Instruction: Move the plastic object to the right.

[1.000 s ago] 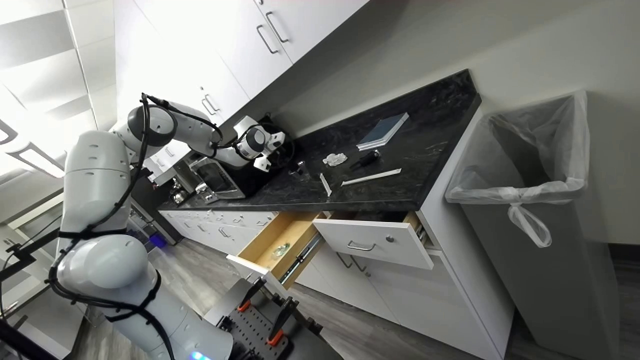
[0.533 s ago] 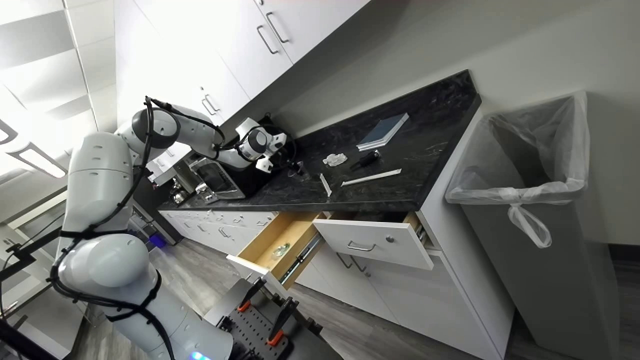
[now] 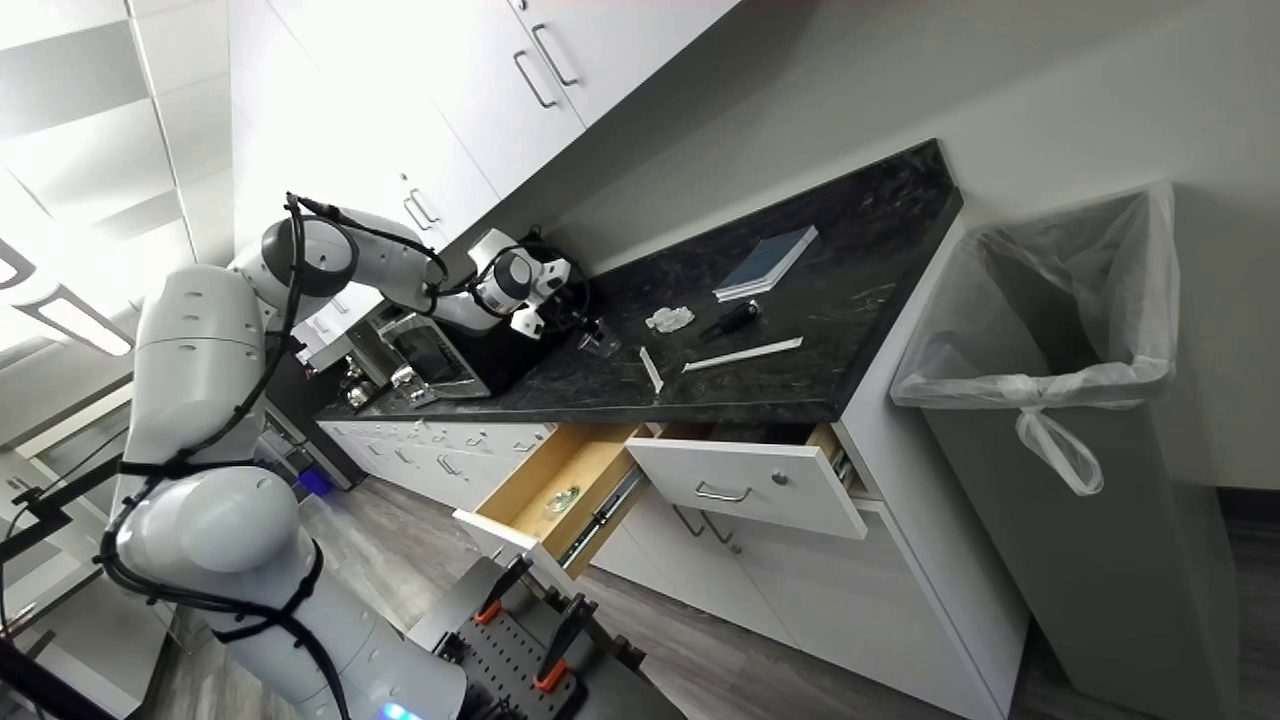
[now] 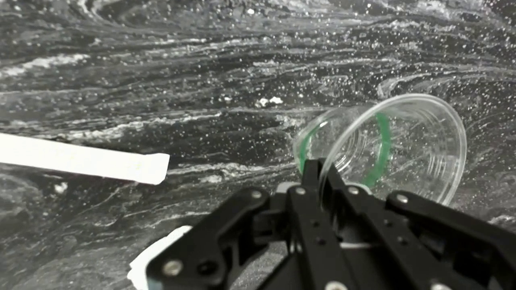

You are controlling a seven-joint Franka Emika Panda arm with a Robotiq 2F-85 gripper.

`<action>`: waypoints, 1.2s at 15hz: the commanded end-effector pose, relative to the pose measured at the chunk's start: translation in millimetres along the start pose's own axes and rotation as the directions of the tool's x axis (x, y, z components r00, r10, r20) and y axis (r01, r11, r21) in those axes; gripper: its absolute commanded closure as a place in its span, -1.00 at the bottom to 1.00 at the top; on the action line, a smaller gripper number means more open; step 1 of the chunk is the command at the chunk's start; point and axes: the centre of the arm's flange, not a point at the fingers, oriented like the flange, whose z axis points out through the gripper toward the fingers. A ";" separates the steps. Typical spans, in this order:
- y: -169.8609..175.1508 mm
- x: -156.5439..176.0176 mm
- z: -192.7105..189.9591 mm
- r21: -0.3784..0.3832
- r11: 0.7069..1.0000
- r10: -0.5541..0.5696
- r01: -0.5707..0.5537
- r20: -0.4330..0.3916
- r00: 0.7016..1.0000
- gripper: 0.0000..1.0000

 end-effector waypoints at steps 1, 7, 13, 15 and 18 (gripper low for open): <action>25.1 2.3 -55.5 -0.059 0.994 0.090 -0.093 -0.053 0.995 0.92; 132.6 32.0 -123.6 -0.126 0.910 0.383 -0.395 -0.107 0.917 0.92; 199.2 62.0 -126.5 -0.170 0.847 0.478 -0.503 -0.169 0.862 0.89; 200.7 62.9 -125.7 -0.168 0.847 0.481 -0.505 -0.164 0.861 0.89; 198.1 67.7 -121.7 -0.151 0.849 0.495 -0.506 -0.104 0.863 0.90</action>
